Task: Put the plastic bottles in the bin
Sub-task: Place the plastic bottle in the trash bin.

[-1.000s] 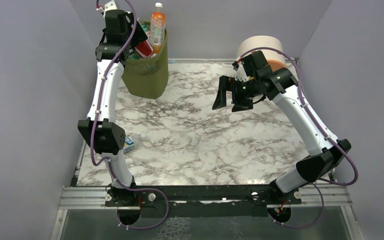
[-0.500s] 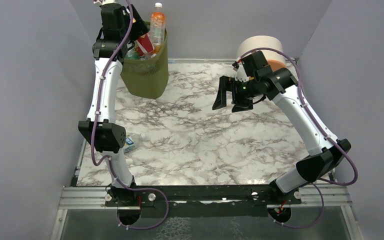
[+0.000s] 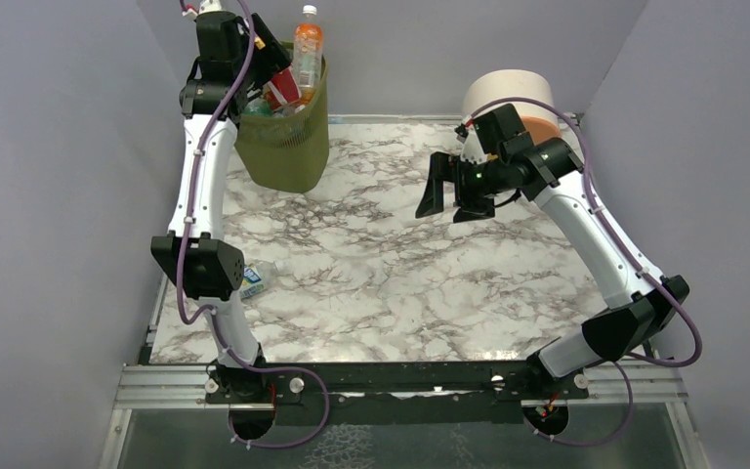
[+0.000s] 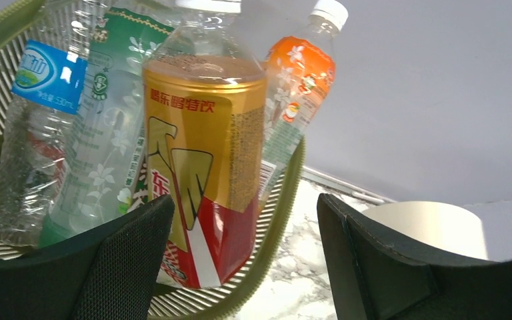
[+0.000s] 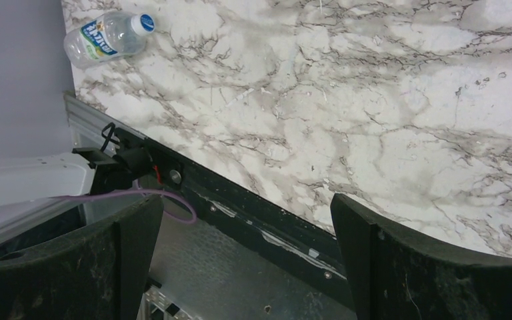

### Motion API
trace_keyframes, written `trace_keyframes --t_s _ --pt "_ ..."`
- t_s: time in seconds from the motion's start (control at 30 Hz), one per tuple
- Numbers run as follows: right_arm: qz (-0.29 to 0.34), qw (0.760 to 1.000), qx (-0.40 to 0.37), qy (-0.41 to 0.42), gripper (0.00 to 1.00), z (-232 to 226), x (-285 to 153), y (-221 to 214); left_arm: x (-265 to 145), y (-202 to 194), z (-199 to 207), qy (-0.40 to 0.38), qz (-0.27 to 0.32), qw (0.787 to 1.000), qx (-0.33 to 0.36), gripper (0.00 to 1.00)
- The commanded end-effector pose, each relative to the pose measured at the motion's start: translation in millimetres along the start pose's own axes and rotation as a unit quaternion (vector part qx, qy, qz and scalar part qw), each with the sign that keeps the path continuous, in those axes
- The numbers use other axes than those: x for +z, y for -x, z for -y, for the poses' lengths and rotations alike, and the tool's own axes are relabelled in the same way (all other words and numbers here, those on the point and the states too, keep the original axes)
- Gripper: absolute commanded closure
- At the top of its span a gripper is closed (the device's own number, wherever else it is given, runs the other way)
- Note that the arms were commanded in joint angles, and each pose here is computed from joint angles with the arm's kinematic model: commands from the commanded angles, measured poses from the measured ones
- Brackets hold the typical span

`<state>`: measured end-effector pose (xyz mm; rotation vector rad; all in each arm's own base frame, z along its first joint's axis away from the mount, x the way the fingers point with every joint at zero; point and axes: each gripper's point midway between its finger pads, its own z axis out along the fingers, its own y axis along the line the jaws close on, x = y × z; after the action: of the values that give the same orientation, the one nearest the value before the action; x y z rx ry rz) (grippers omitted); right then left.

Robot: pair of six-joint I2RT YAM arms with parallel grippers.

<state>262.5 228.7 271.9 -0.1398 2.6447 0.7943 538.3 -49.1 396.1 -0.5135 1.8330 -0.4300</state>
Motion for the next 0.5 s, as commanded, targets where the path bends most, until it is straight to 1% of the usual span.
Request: trace_keyframes --t_s 0.0,0.2,0.33,0.47 --pt "0.011 1.000 0.001 0.025 0.01 -7.5 -6.7 1.2 -40.0 29.3 28.1 -0.055 0.023 0.998 -0.038 0.16" --pt "0.005 0.999 0.007 0.036 0.01 -9.7 -3.2 -1.4 -61.7 20.0 32.1 -0.077 -0.013 0.993 -0.092 0.16" --pt "0.001 0.999 0.006 0.049 0.01 -12.7 -1.1 -3.5 -83.6 6.5 28.9 -0.074 -0.034 0.989 -0.122 0.16" --pt "-0.009 0.998 0.005 0.061 0.00 -14.7 3.0 -6.8 -97.7 -30.4 11.0 -0.042 -0.082 0.983 -0.161 0.16"
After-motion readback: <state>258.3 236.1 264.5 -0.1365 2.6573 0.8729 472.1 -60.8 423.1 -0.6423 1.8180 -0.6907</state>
